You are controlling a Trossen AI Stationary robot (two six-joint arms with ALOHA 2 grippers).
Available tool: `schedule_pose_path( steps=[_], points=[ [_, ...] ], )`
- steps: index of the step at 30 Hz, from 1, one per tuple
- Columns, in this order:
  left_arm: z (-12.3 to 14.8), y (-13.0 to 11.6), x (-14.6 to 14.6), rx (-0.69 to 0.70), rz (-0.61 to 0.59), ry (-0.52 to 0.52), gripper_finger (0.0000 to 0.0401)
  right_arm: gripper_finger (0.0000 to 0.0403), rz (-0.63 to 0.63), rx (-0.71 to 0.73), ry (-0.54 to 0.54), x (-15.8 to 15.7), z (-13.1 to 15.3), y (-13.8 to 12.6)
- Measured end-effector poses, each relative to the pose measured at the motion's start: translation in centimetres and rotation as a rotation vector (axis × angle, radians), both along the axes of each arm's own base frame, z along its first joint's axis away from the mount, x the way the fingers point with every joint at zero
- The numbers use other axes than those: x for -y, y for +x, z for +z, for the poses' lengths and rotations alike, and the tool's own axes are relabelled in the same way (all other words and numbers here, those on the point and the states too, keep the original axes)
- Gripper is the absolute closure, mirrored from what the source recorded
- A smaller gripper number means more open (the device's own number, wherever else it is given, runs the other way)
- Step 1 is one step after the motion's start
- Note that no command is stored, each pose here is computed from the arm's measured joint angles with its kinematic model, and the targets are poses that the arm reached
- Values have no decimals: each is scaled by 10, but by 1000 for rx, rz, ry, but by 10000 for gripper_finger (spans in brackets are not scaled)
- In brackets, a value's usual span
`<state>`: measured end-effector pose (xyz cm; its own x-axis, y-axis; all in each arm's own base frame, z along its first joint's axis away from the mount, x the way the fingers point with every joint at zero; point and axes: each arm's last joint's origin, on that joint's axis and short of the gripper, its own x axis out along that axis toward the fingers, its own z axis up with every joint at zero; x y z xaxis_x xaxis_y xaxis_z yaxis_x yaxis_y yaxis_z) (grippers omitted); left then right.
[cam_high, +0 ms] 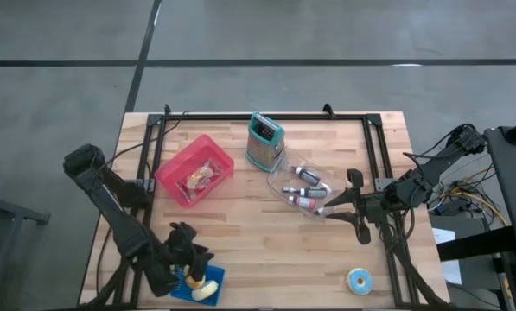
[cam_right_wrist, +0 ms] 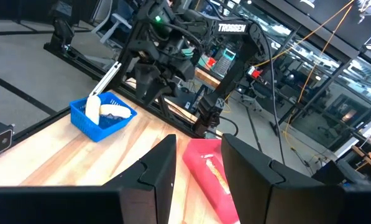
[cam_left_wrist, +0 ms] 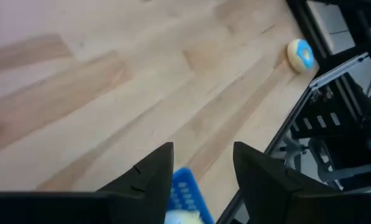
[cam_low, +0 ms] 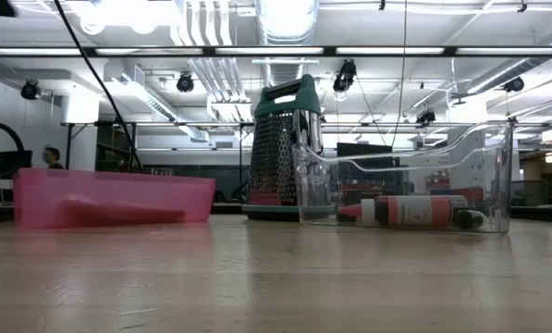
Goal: Pick & Place Food Item
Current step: Put the blue donut into the blue bin
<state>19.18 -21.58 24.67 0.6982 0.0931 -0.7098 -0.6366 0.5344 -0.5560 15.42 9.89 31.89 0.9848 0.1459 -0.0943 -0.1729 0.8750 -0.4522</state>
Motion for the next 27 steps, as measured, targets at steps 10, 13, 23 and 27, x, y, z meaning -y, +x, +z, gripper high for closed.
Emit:
schedule_pose_path(
  steps=[10,13,23,27],
  points=[
    [9,20,-2,111,-192,215,230,280,0,0,0,0,0,0],
    [14,28,-3,152,-292,369,230,280,-1,0,0,0,0,0],
    [35,63,-8,344,-721,468,230,280,-1,0,0,0,0,0],
    [41,76,-20,394,-788,540,230,280,0,0,0,0,0,0]
  ],
)
